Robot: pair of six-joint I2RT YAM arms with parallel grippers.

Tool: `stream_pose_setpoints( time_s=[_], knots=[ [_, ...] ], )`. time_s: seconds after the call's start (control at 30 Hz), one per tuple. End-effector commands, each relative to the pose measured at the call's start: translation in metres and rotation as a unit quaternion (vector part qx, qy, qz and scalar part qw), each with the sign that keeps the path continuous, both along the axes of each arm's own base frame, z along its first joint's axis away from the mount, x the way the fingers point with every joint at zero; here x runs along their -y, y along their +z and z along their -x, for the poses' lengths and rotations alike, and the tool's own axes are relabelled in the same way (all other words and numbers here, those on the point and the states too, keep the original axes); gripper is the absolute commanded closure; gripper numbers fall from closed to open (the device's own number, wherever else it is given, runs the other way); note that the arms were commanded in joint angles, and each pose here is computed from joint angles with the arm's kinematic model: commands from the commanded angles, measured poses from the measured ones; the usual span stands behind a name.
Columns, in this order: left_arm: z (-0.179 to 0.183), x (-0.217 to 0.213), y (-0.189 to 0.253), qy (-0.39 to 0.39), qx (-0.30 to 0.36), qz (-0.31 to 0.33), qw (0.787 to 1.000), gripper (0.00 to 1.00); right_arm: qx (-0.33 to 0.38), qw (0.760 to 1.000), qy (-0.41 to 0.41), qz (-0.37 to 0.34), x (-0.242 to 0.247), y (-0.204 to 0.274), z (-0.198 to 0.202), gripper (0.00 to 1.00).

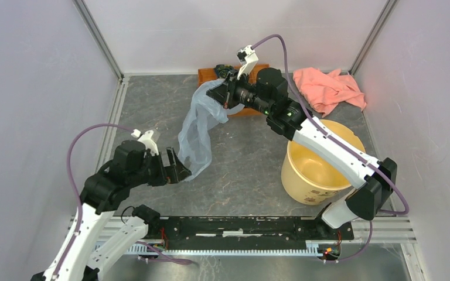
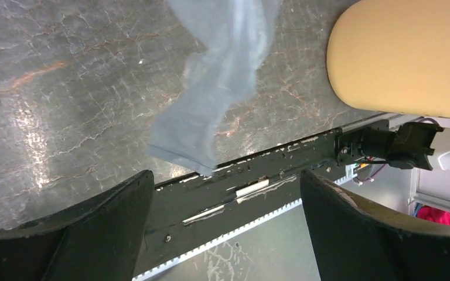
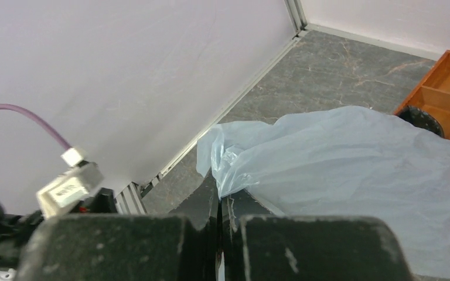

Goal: Put the trash bags into the trash bin

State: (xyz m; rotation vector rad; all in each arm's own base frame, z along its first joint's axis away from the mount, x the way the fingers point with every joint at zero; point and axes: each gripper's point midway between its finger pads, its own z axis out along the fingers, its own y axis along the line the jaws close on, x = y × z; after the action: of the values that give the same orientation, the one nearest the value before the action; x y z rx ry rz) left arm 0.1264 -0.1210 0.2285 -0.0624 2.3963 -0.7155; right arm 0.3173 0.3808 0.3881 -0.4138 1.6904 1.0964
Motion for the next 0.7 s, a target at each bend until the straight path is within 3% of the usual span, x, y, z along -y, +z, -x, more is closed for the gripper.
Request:
stream_pose_setpoints(
  time_s=[0.0, 0.13, 0.23, 0.37, 0.4, 0.47, 0.5, 0.53, 0.6, 0.67],
  knots=[
    [-0.025, 0.015, -0.005, 0.026, -0.003, 0.031, 0.999, 0.00, 0.026, 0.999, 0.021, -0.039, -0.002, 0.028, 0.007, 1.00],
    [-0.039, 0.000, -0.025, 0.076, -0.021, -0.015, 0.997, 0.00, 0.027, 0.998, 0.025, -0.050, 0.001, 0.031, 0.013, 1.00],
    [-0.049, 0.008, -0.022, 0.085, -0.004, 0.016, 0.996, 0.00, 0.028, 0.998, 0.032, -0.051, 0.001, 0.033, 0.016, 1.00],
    [-0.054, 0.038, -0.017, 0.043, 0.006, 0.088, 0.995, 0.03, 0.029, 0.998, 0.027, -0.052, 0.003, 0.034, 0.015, 1.00],
    [-0.053, 0.041, -0.021, 0.035, -0.001, 0.092, 0.995, 0.09, 0.029, 0.998, 0.026, -0.052, 0.003, 0.035, 0.014, 1.00],
    [-0.051, 0.039, -0.028, 0.035, -0.010, 0.080, 0.996, 0.32, 0.032, 0.998, 0.026, -0.048, 0.004, 0.036, 0.015, 1.00],
    [-0.050, 0.035, -0.029, 0.037, -0.009, 0.069, 0.997, 0.53, 0.034, 0.998, 0.023, -0.045, 0.005, 0.035, 0.014, 1.00],
    [-0.049, 0.029, -0.025, 0.044, -0.002, 0.058, 0.997, 0.67, 0.036, 0.998, 0.020, -0.039, 0.006, 0.034, 0.013, 1.00],
    [-0.049, 0.015, -0.006, 0.062, 0.030, 0.039, 0.997, 0.83, 0.044, 0.999, 0.015, -0.027, 0.009, 0.032, 0.012, 1.00],
    [-0.050, -0.003, 0.028, 0.086, 0.080, 0.024, 0.993, 0.91, 0.044, 0.999, 0.015, 0.005, 0.013, 0.016, 0.012, 0.95]
  ],
)
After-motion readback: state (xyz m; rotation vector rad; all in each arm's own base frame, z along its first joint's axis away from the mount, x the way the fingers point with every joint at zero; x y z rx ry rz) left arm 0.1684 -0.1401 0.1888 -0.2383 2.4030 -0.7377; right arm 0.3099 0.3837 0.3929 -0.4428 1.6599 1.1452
